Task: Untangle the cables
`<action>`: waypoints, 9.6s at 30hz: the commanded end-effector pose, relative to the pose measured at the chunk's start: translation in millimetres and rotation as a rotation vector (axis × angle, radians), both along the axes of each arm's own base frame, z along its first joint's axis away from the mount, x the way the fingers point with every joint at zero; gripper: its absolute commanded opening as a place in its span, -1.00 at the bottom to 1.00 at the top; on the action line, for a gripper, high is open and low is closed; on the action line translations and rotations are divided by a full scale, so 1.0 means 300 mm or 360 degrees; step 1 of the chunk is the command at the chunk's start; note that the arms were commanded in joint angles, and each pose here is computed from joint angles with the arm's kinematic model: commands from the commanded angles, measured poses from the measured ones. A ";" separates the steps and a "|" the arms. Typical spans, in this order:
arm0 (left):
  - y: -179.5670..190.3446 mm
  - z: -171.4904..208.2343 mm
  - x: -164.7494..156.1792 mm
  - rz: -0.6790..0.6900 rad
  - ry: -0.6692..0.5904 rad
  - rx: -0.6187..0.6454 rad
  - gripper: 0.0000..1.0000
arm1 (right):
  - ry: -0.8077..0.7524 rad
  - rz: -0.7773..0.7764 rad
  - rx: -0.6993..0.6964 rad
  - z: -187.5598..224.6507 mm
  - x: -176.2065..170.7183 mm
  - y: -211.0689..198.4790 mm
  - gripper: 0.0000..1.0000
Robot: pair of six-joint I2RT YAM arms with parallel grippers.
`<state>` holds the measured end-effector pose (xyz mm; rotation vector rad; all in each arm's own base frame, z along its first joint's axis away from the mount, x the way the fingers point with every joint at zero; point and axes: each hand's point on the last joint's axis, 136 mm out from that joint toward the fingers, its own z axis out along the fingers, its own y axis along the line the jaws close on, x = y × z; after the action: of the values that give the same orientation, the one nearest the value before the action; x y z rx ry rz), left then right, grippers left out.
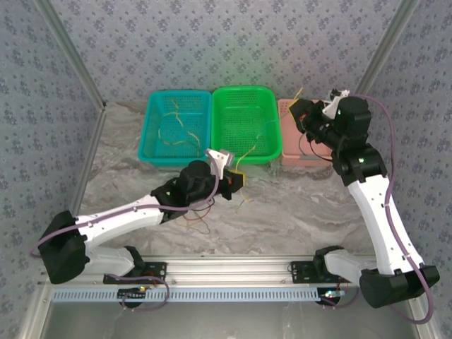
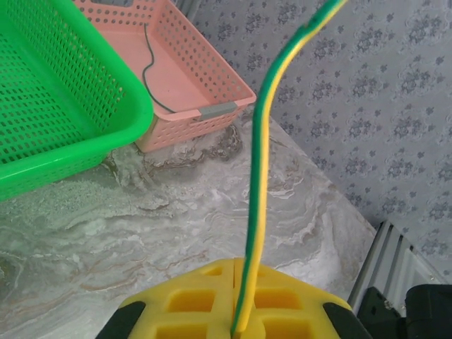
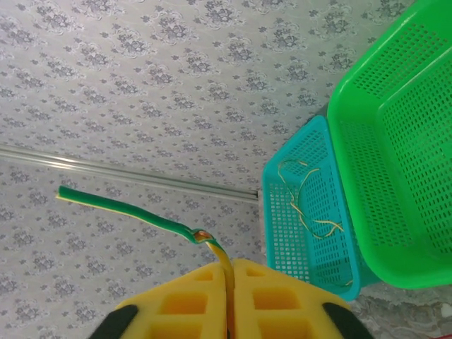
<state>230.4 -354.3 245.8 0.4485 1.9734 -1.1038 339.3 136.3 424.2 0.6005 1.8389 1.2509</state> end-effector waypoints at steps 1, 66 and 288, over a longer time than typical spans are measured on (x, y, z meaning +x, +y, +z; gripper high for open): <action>0.039 0.157 0.048 0.0061 0.0082 -0.0265 -1.00 | -0.0087 0.0024 -0.0156 0.068 -0.046 -0.007 0.00; 0.586 0.382 0.355 0.0949 0.0847 -0.0471 -1.00 | -0.0978 0.0272 -0.3288 -0.651 -0.166 0.503 -1.00; 0.724 -0.442 0.274 0.0942 0.1281 0.0288 -0.24 | 0.0695 -0.0018 -0.0585 -1.149 -0.061 0.708 -0.05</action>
<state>338.5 -131.4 110.3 -0.5634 2.6341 -0.7487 305.3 346.4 76.4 0.5976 2.4092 0.7546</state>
